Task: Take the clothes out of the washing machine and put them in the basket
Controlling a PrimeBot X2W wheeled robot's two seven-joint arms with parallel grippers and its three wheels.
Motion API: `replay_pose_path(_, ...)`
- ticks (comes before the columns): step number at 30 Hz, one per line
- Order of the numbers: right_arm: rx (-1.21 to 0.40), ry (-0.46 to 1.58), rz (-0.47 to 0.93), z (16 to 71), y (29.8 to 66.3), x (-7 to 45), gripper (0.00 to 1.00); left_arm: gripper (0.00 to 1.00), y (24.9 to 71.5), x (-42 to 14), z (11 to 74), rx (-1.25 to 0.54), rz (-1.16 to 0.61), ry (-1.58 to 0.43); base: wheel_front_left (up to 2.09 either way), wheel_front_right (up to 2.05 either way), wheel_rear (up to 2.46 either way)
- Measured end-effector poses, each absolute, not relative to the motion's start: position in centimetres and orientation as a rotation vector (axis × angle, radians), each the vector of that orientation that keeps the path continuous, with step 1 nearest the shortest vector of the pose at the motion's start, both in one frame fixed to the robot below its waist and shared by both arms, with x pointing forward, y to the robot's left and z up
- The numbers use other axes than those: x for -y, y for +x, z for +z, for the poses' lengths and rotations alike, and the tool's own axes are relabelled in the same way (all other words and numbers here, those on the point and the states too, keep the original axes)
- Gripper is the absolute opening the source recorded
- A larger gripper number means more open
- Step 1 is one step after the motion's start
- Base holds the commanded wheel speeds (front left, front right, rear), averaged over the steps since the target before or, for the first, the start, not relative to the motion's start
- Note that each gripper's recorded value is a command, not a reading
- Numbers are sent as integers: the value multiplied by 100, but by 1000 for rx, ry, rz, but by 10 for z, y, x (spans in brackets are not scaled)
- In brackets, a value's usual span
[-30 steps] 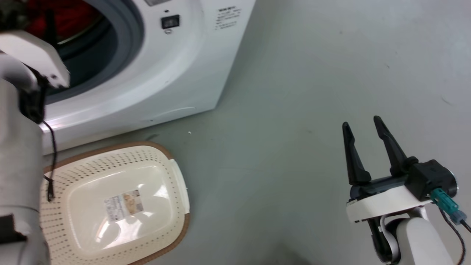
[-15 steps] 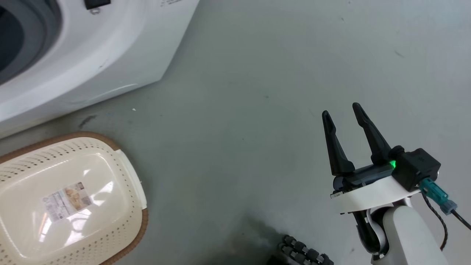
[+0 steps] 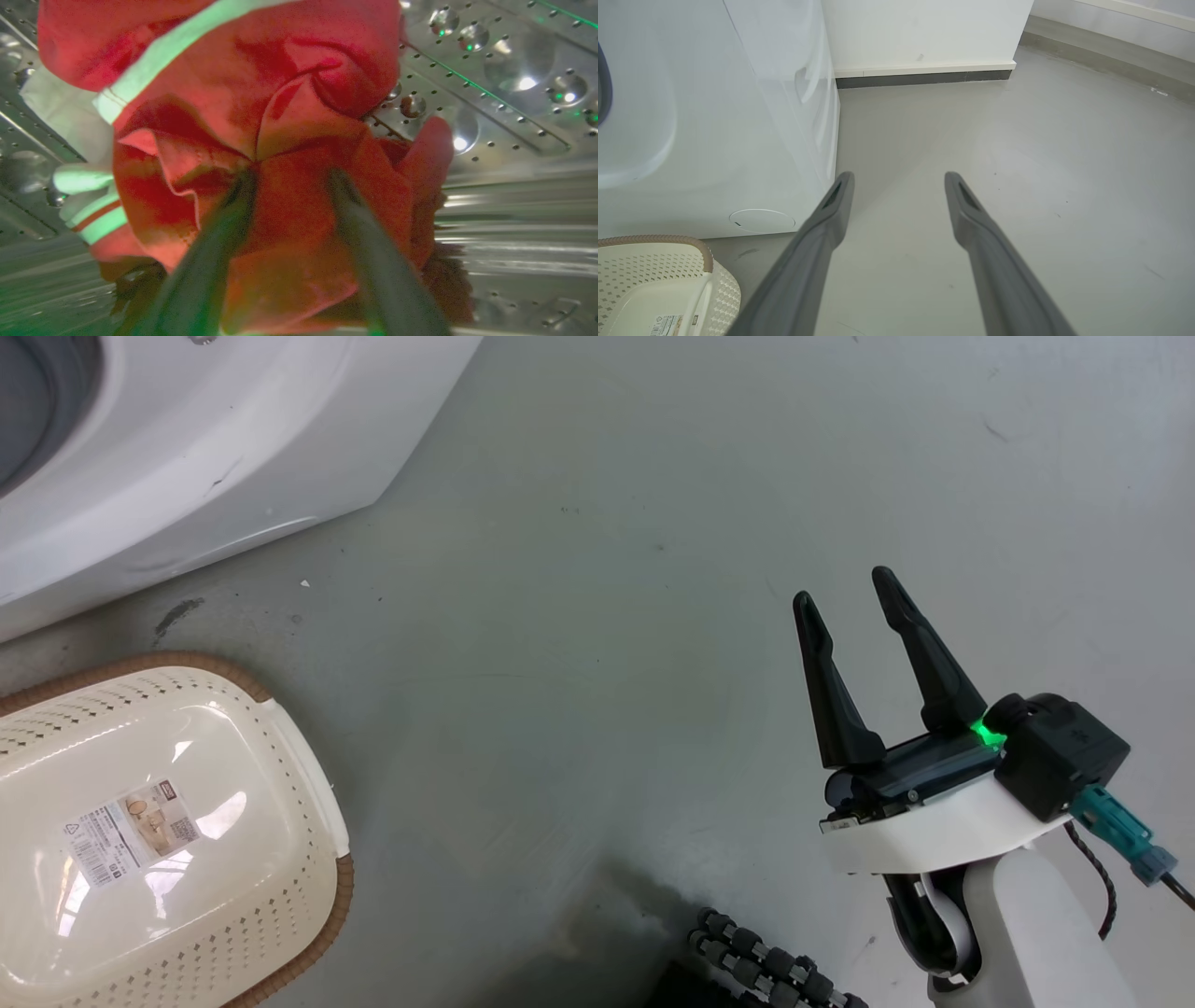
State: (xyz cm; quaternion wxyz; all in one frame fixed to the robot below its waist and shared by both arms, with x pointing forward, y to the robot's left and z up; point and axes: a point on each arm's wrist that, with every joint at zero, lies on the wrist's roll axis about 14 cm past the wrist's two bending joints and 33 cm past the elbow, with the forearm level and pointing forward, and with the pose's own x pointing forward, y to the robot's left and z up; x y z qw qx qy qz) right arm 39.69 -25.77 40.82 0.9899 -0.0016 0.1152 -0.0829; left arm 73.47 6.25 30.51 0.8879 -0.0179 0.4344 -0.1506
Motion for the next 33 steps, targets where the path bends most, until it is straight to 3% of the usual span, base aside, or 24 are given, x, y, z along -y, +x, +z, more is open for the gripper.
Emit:
replay_pose_path(7,-210,0,-166,415,399,257,100,0,738,-67,312,-842,-283,-32,0,0,0)
replay_pose_path(20,-164,2,-148,429,400,254,100,0,743,-82,382,-411,-220,-14,0,0,0)
replay_pose_path(33,-96,8,-112,455,385,240,100,0,685,-91,434,-192,-213,-10,0,0,0)
